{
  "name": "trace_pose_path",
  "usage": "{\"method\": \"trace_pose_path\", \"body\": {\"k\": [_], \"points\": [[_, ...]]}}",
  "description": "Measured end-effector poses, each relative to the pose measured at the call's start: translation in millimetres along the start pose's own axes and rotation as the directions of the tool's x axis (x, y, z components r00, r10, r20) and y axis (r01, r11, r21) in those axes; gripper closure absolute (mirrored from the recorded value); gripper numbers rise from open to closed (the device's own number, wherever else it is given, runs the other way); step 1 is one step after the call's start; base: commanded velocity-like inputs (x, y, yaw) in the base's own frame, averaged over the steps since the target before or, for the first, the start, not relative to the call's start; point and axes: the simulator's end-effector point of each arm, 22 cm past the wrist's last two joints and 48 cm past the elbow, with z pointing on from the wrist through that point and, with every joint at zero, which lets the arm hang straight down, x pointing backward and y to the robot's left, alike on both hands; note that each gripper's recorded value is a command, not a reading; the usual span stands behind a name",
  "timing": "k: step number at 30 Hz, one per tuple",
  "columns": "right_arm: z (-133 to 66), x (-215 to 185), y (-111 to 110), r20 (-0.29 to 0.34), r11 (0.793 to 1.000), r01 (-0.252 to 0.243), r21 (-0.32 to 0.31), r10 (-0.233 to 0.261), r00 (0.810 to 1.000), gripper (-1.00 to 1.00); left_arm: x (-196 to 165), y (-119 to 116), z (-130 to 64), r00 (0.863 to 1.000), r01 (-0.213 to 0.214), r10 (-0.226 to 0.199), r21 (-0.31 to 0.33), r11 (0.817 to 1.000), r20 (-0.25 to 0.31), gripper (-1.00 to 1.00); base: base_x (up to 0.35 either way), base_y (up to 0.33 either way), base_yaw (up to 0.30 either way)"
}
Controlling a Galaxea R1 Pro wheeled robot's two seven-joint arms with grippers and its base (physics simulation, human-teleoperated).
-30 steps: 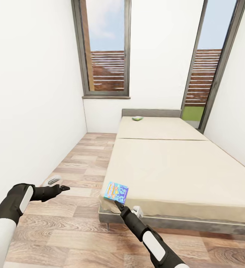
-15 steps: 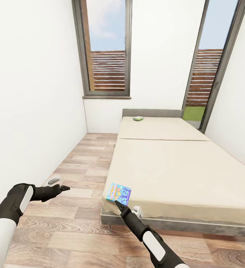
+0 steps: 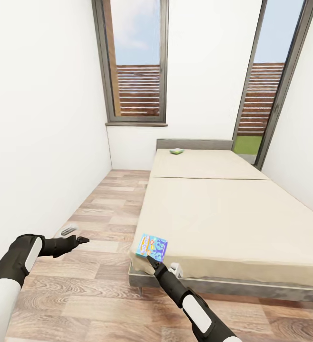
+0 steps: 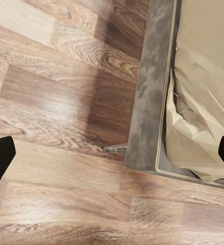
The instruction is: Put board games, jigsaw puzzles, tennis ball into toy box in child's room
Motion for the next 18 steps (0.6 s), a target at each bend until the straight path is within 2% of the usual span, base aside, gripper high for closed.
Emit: {"method": "trace_pose_path", "body": {"k": [15, 18], "points": [[-0.4, 14, -31, 0.002, 1.0, -0.002, 0.0, 0.002, 1.0, -1.0, 23, 17, 18.8, 1.0, 0.0, 0.0, 0.0, 1.0, 0.0, -1.0, 0.0, 0.0, 0.0], [-0.4, 14, -31, 0.003, 1.0, -0.002, 0.0, 0.002, 1.0, -1.0, 23, 17, 18.8, 1.0, 0.0, 0.0, 0.0, 1.0, 0.0, -1.0, 0.0, 0.0, 0.0]]}}
